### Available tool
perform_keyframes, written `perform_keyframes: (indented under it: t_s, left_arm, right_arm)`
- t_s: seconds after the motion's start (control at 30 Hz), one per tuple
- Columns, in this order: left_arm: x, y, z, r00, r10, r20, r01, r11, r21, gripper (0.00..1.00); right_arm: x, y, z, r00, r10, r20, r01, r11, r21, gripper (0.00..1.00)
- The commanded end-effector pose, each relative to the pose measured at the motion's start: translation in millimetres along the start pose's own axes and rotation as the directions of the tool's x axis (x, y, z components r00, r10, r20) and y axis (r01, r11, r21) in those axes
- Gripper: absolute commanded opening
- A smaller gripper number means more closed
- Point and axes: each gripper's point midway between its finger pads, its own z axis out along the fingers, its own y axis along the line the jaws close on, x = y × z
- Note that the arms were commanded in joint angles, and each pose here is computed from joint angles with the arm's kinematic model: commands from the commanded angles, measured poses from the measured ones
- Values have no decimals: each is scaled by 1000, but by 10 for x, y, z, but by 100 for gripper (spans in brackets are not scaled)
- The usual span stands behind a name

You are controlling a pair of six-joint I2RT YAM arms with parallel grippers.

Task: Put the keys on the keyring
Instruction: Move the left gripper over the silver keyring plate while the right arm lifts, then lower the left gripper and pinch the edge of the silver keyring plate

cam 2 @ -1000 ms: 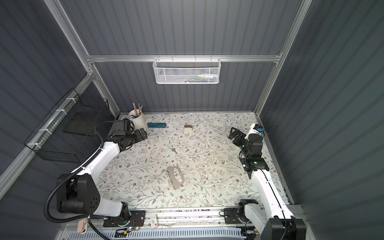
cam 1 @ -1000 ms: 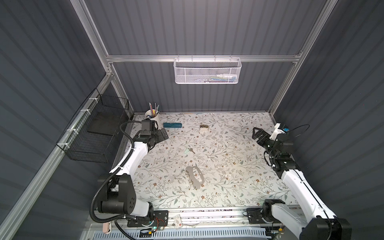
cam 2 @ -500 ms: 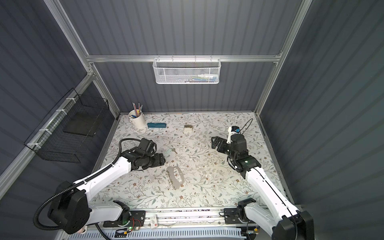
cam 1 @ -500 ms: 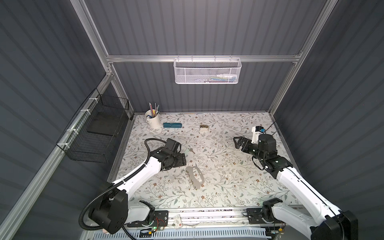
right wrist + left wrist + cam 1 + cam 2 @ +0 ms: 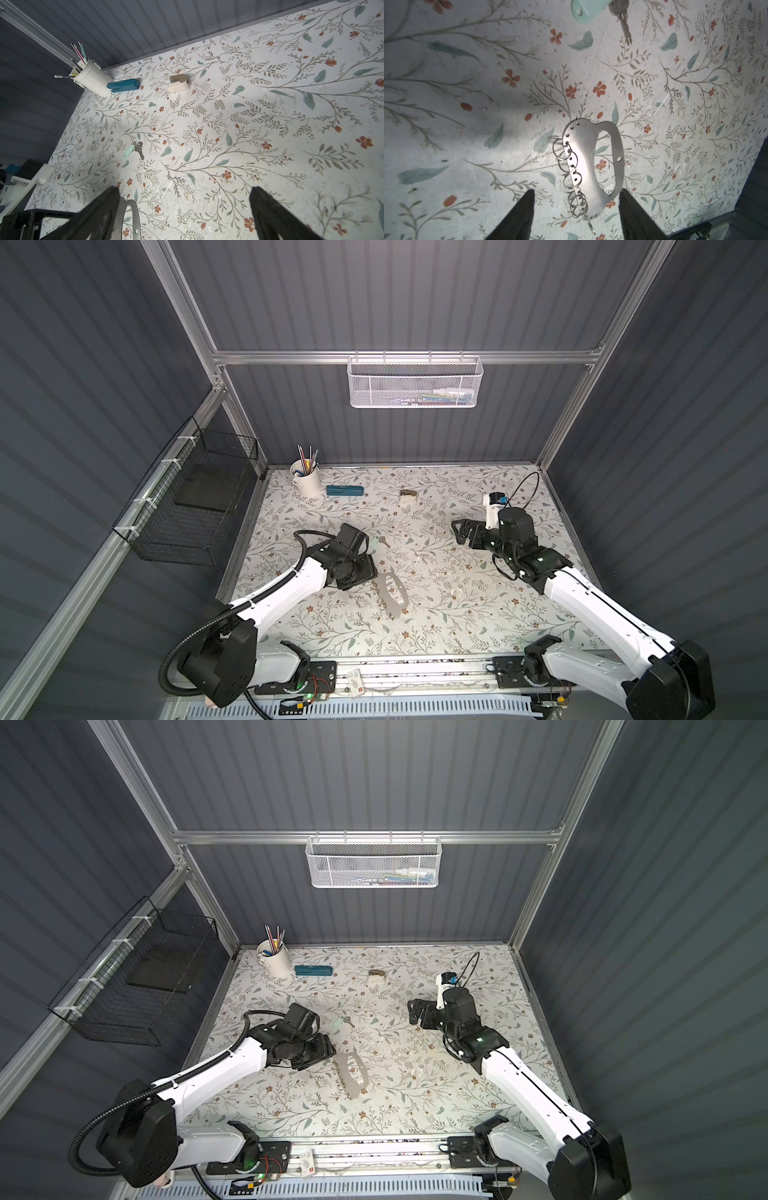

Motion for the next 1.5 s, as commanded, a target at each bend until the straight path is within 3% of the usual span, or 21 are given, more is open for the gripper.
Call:
perform_keyframes:
  t_s: [0.0, 0.3, 0.5, 0.7, 0.87, 1.0, 1.23, 1.47]
  left_arm:
    - [194, 16, 94, 999, -1, -39, 0, 999, -35, 63]
    - [109, 123, 188, 995, -99, -2, 98, 983, -154, 44]
    - [48, 134, 275, 995, -99, 11, 100, 979, -178, 43]
    - [-81, 32, 206, 991, 130, 23, -125, 979, -161, 42]
    - [-124, 131, 76, 942, 334, -21, -329, 913, -242, 37]
    - [-20, 226, 167, 920, 372, -120, -391, 882, -264, 30]
    - [27, 373, 290, 880, 426, -209, -472, 827, -304, 34]
    - [-37, 351, 377, 791, 545, -277, -609, 739, -287, 33]
  right_arm:
    - [-58, 44, -28, 999, -36, 19, 36, 999, -3, 99]
    - [-49, 105, -45, 998, -57, 17, 57, 998, -16, 99]
    - [-6, 130, -80, 998, -68, 14, 68, 997, -23, 99]
    - [85, 162, -70, 996, -92, -20, 92, 995, -28, 99]
    - [112, 200, -62, 994, -105, -35, 104, 994, -35, 99]
    - [109, 221, -61, 994, -106, -37, 105, 994, -37, 99]
    - [109, 241, -67, 993, -110, -37, 109, 993, -37, 99]
    - [136, 244, -66, 993, -110, -44, 108, 994, -35, 99]
